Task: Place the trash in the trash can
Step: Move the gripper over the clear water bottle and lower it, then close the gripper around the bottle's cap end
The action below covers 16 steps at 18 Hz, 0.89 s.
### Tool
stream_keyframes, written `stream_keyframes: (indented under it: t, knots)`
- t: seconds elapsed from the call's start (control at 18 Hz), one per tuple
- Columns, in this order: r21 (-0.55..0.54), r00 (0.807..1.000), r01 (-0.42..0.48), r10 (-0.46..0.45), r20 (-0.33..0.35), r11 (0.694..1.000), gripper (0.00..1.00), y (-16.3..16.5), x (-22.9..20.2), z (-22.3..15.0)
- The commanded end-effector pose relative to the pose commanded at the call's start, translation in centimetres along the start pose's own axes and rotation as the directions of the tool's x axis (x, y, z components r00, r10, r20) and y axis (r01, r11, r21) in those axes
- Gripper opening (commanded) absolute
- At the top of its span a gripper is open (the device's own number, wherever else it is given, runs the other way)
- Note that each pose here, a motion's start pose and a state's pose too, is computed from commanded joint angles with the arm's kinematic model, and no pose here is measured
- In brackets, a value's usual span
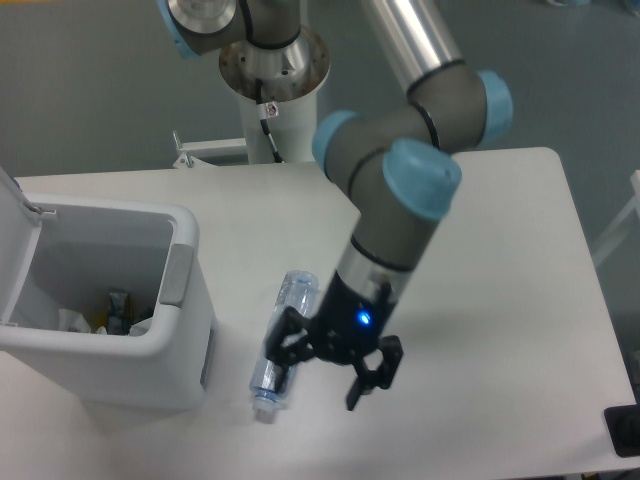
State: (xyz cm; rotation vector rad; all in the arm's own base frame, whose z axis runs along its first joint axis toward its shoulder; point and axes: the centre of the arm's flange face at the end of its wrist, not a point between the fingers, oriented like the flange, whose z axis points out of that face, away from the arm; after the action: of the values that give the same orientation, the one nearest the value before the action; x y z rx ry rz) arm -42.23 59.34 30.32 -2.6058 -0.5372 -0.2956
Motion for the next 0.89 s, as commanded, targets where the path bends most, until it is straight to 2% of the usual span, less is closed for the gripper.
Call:
stream_keyframes:
  t: [0.22, 0.44, 0.61, 0.89]
  knots:
    - [-0.151, 1.000, 0.003, -0.002, 0.006, 0.989, 1.00, 1.5, 0.2, 4.5]
    - [-0.254, 0.999, -0.032, 0.021, -0.045, 0.967, 1.00, 2.8, 2.0, 8.0]
    - [-0.288, 0.998, -0.053, 0.041, -0.048, 0.956, 1.00, 3.2, 3.2, 9.9]
    - [-0.307, 0.997, -0.065, 0.052, -0.053, 0.949, 1.00, 3.7, 3.6, 11.0]
